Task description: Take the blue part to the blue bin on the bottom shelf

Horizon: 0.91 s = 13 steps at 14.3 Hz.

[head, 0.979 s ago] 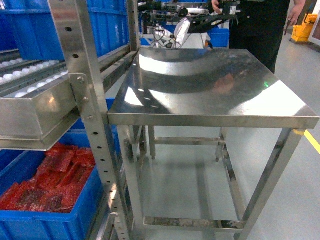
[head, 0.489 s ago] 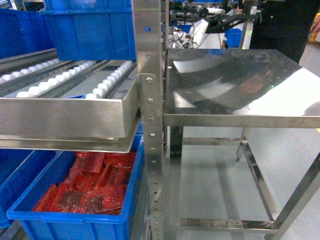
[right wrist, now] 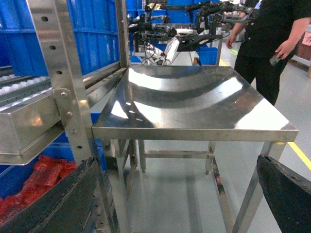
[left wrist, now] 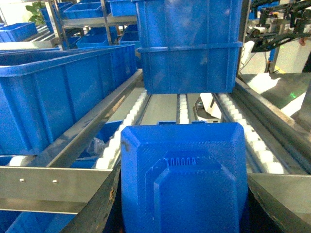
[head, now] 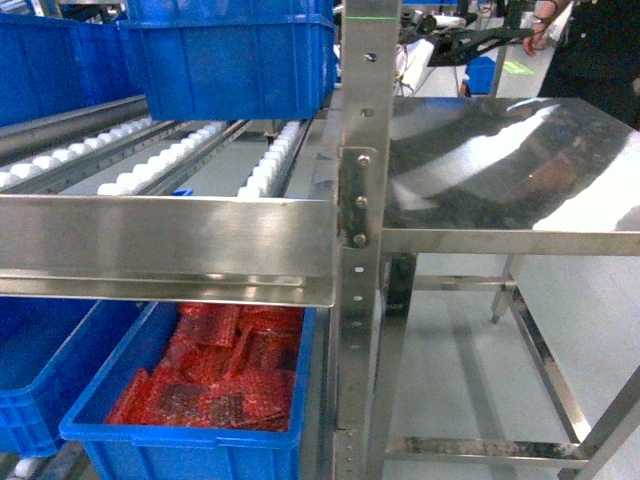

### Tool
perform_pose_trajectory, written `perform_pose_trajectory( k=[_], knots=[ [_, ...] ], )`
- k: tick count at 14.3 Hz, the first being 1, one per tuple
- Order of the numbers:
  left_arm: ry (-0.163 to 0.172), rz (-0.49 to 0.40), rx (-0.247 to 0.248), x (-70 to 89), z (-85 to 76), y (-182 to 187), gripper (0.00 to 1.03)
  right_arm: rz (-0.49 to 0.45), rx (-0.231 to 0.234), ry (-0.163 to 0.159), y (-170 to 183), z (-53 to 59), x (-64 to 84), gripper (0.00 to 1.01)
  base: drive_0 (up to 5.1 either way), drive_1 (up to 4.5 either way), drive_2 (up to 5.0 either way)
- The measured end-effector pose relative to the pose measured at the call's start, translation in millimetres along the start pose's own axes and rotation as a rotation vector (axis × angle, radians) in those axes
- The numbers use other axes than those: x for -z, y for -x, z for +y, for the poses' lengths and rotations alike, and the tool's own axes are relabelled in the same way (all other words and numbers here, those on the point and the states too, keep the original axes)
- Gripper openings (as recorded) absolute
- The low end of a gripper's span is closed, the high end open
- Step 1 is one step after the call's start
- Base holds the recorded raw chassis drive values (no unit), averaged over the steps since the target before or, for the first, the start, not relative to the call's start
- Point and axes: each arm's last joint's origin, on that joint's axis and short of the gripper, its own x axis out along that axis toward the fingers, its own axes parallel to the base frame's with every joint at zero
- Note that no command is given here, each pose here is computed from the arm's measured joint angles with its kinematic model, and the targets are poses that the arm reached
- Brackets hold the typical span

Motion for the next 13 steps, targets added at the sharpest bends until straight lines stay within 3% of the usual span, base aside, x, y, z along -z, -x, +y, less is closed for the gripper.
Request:
perform_pose_trajectory(
  k=[13],
  knots=[
    [0.0,0.001,-0.002,0.1,0.3,0.0,0.44,0.001,0.0,0.0,0.0,0.0,0.1,0.98,-4.8,2.25,2.3]
  ],
)
